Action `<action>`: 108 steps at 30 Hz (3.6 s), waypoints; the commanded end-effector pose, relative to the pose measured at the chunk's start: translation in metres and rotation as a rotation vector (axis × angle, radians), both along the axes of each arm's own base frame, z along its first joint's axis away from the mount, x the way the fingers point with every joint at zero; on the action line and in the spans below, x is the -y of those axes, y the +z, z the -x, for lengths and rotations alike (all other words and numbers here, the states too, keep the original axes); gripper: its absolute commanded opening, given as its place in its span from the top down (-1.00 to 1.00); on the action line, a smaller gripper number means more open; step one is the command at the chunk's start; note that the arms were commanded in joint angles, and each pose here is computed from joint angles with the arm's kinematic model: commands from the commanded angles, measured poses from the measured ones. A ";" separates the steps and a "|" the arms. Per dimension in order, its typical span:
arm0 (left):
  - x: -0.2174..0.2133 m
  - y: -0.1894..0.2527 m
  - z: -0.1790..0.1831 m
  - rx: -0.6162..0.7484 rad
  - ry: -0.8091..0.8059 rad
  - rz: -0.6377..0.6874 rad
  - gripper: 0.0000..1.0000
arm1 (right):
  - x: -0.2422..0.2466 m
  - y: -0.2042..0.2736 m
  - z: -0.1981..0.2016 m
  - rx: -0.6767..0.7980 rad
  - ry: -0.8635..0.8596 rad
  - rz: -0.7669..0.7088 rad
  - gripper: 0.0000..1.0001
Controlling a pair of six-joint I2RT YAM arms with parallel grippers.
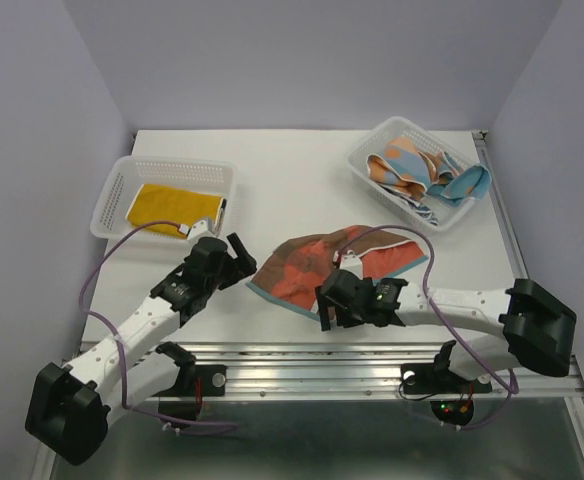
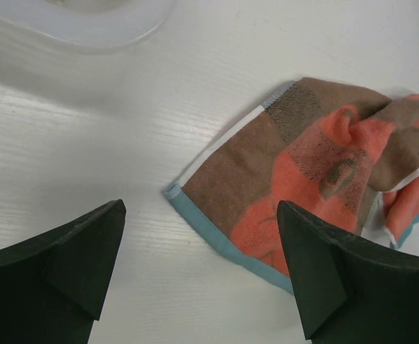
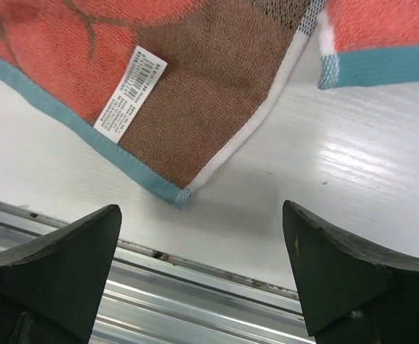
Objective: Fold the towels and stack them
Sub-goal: Flatten out the crumpled towel
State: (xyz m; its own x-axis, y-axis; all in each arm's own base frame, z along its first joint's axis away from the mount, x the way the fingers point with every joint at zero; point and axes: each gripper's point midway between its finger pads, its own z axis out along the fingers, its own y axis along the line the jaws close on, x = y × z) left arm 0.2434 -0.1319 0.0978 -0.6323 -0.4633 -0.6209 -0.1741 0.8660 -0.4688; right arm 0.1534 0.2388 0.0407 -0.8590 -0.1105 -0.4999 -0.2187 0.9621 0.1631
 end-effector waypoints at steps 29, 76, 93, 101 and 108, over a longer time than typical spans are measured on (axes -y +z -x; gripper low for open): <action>0.022 -0.040 0.010 -0.094 -0.071 0.000 -0.98 | 0.055 -0.033 -0.012 0.074 -0.295 0.214 0.99; 0.108 -0.025 0.041 -0.088 -0.197 -0.194 1.00 | 0.021 0.040 -0.041 0.220 -0.077 -0.185 0.99; 0.124 0.208 0.023 0.507 -0.273 0.249 1.00 | -0.004 0.245 -0.055 0.637 0.060 -0.597 0.99; 0.090 0.334 0.027 0.762 -0.207 0.338 1.00 | 0.009 0.383 -0.062 0.918 0.057 -0.707 0.99; 0.064 0.418 0.054 0.930 -0.250 0.424 1.00 | 0.008 0.474 -0.040 1.049 0.194 -0.791 0.99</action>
